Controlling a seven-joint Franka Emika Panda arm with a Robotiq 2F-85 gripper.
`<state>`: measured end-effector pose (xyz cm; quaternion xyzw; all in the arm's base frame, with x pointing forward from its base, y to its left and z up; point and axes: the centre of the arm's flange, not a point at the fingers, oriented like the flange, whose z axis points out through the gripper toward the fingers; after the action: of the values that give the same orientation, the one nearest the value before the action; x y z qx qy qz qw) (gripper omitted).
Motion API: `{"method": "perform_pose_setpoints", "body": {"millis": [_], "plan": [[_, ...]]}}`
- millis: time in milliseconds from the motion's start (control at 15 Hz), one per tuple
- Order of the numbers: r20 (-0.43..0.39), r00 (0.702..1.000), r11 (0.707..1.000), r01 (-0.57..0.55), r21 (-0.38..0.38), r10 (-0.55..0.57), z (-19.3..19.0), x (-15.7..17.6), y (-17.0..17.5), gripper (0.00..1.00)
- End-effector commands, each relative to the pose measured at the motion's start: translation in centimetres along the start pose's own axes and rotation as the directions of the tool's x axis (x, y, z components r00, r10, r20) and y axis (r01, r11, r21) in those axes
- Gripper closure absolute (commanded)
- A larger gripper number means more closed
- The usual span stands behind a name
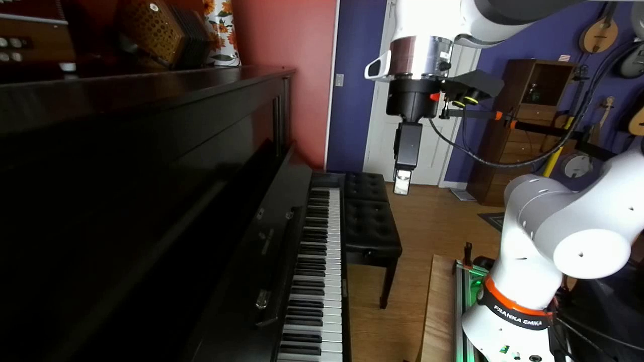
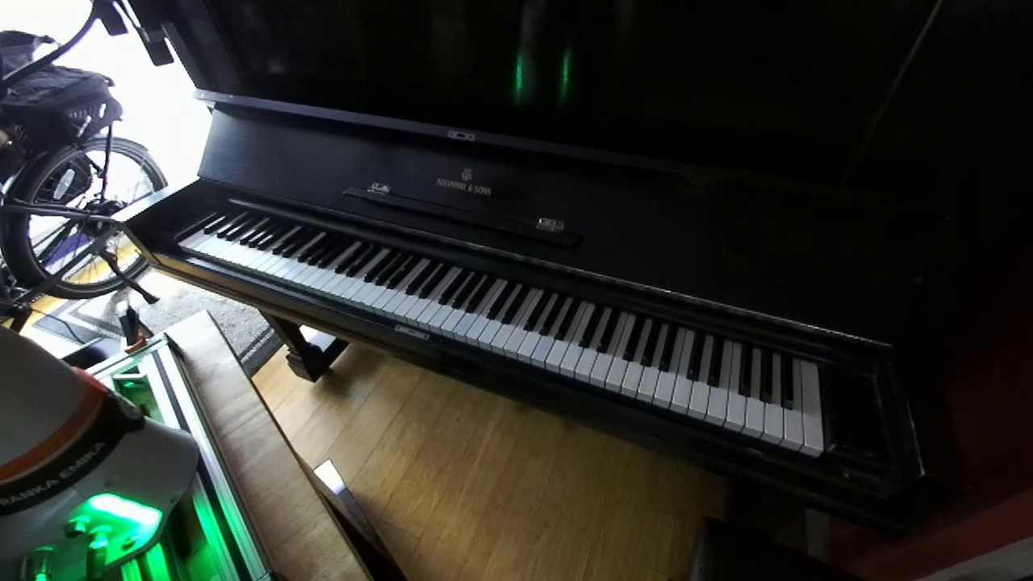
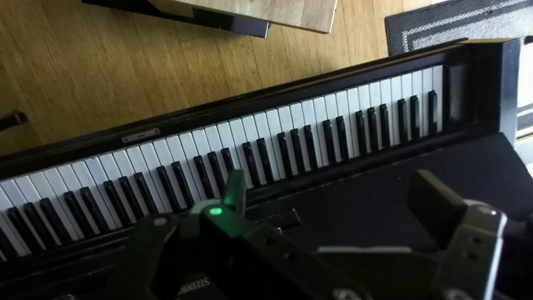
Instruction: Press the key on the piano
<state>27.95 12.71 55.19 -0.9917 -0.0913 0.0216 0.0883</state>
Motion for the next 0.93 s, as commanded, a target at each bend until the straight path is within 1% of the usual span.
{"method": "perform_pose_setpoints", "body": {"millis": [0,67,200,333,467,600,733,800,867], "plan": [[0.084,0.989,0.992,-0.122,-0.035,0.125,2.9,4.0,5.4,0.0],[0.098,0.985,0.989,-0.14,-0.048,0.144,3.7,4.8,7.1,0.0],[0.13,0.982,0.988,-0.122,-0.092,0.134,5.8,6.5,10.3,0.0],[0.175,0.981,0.991,-0.056,-0.125,0.077,8.2,8.0,13.2,0.0],[0.205,0.978,0.992,-0.019,-0.124,0.044,10.7,9.3,15.9,0.0],[0.187,0.982,0.994,0.001,-0.109,0.02,12.9,10.5,18.4,0.0],[0.138,0.989,0.995,-0.045,-0.092,0.057,14.4,11.5,20.5,0.0],[0.15,0.987,0.994,-0.04,-0.102,0.055,12.9,10.2,18.5,0.0],[0.143,0.988,0.994,-0.048,-0.098,0.062,13.6,10.6,19.5,0.0]]}}
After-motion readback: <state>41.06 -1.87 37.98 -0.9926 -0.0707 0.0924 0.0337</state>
